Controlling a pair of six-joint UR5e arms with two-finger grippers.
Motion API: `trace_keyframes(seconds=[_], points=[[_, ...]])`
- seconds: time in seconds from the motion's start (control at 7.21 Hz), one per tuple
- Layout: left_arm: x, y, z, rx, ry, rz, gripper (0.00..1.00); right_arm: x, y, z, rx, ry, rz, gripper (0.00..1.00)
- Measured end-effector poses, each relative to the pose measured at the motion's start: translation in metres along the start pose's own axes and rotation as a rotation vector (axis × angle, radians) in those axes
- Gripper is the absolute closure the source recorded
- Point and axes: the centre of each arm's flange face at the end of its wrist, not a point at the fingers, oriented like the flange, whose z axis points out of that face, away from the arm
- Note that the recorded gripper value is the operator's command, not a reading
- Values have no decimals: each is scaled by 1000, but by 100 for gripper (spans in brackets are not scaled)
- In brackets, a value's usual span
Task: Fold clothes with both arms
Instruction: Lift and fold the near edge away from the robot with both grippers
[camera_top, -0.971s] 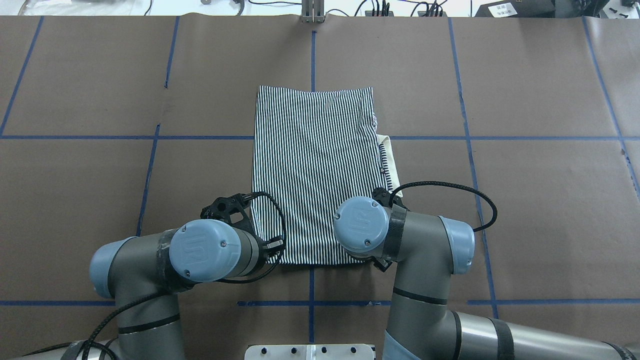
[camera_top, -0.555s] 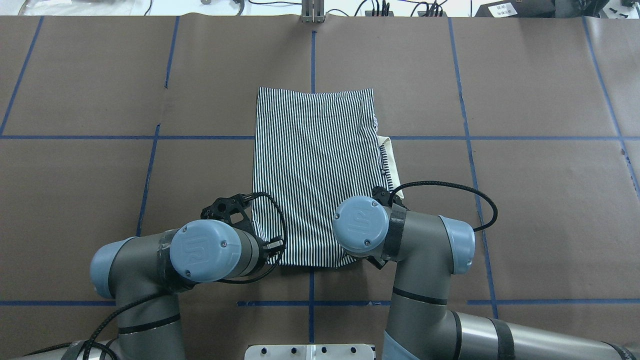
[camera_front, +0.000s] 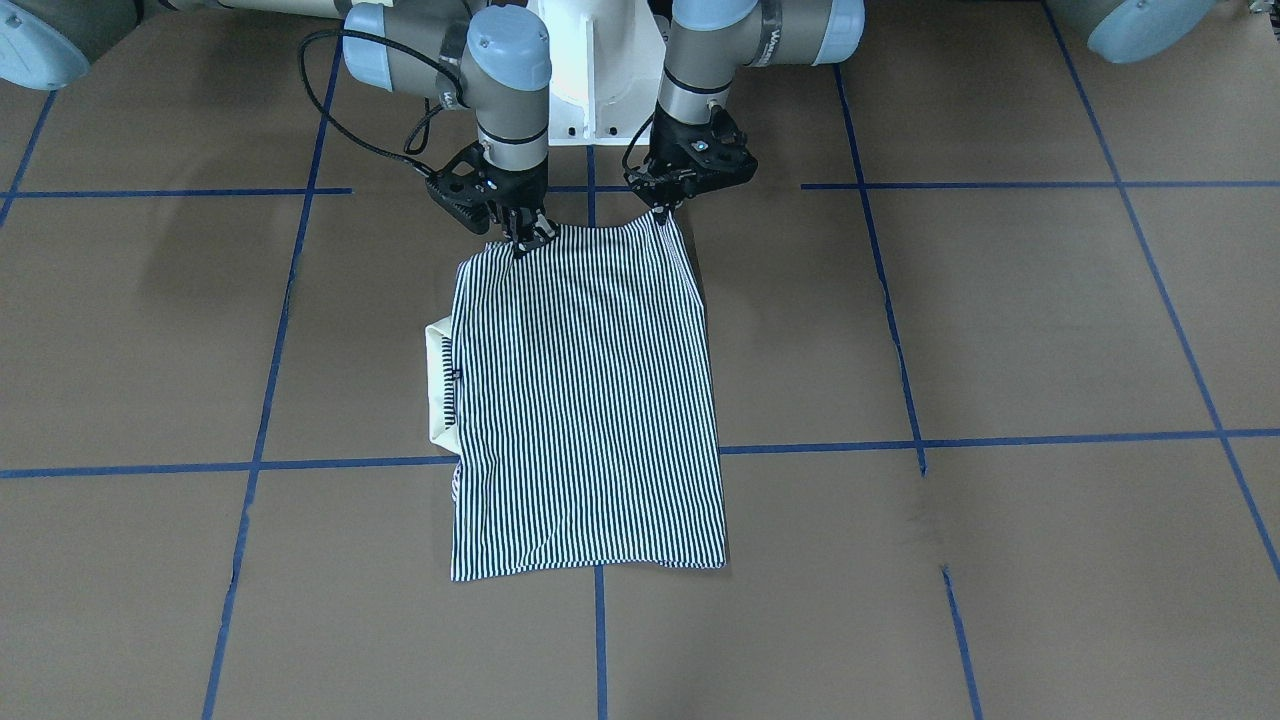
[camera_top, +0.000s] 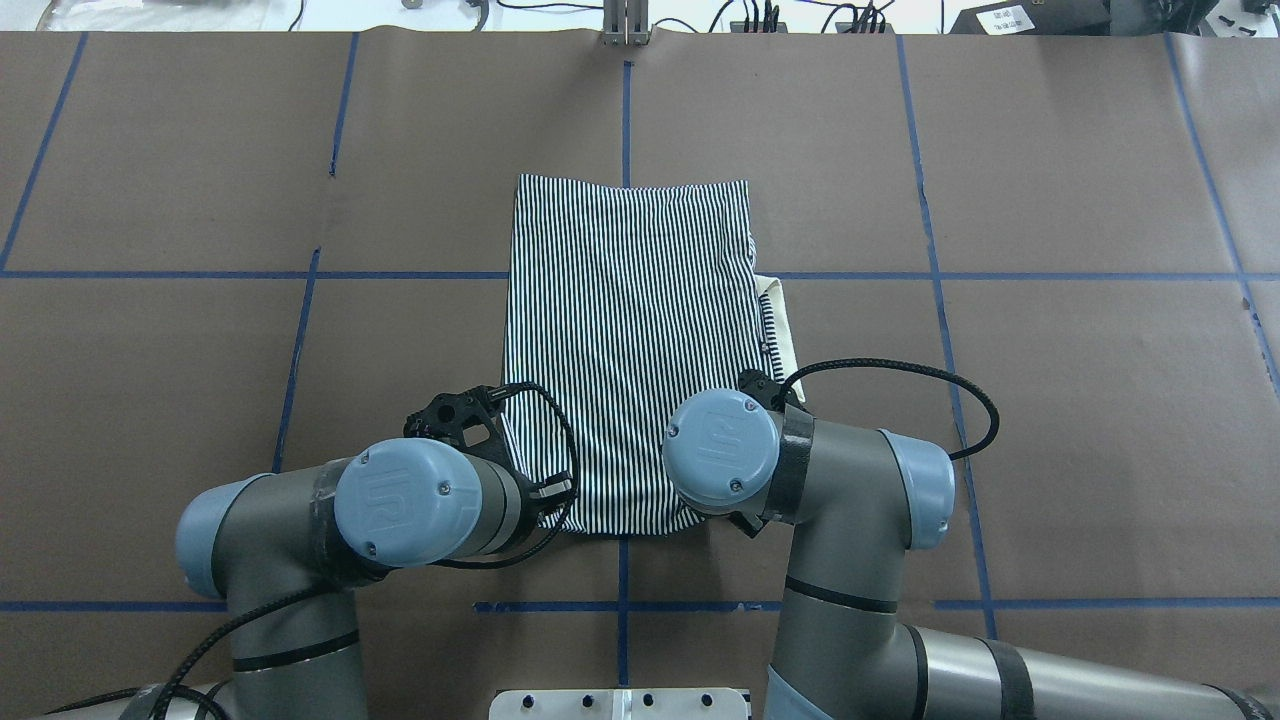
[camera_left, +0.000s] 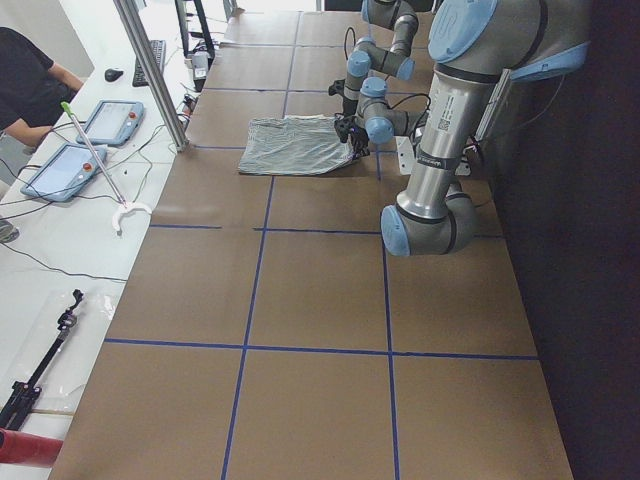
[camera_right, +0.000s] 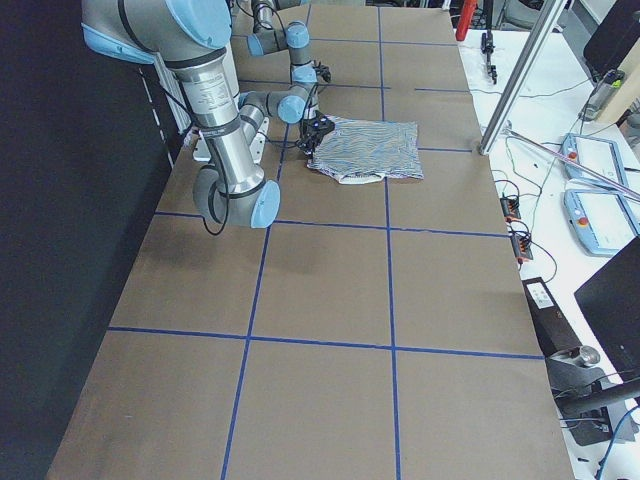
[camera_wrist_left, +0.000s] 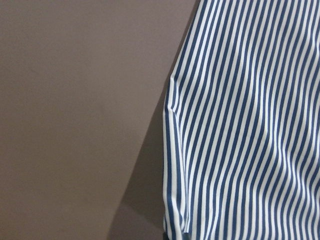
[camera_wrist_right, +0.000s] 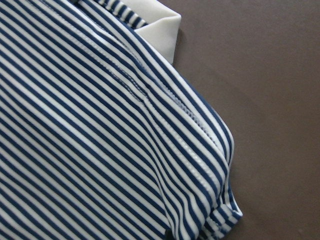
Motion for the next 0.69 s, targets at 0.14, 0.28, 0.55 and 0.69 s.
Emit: trace_keyframes(seconds=[0.14, 0.28, 0.55, 0.69], points=[[1, 4, -16, -9, 29, 4, 100, 2, 3, -11, -17, -16, -6, 100], [0, 14, -33, -27, 56, 14, 100, 7, 10, -25, -42, -35, -19, 100], [-16, 52, -57, -92, 80, 47, 100, 28, 40, -55, -110, -72, -69, 100], [-25, 64, -65, -114, 76, 55, 100, 44, 50, -65, -136, -82, -91, 100]])
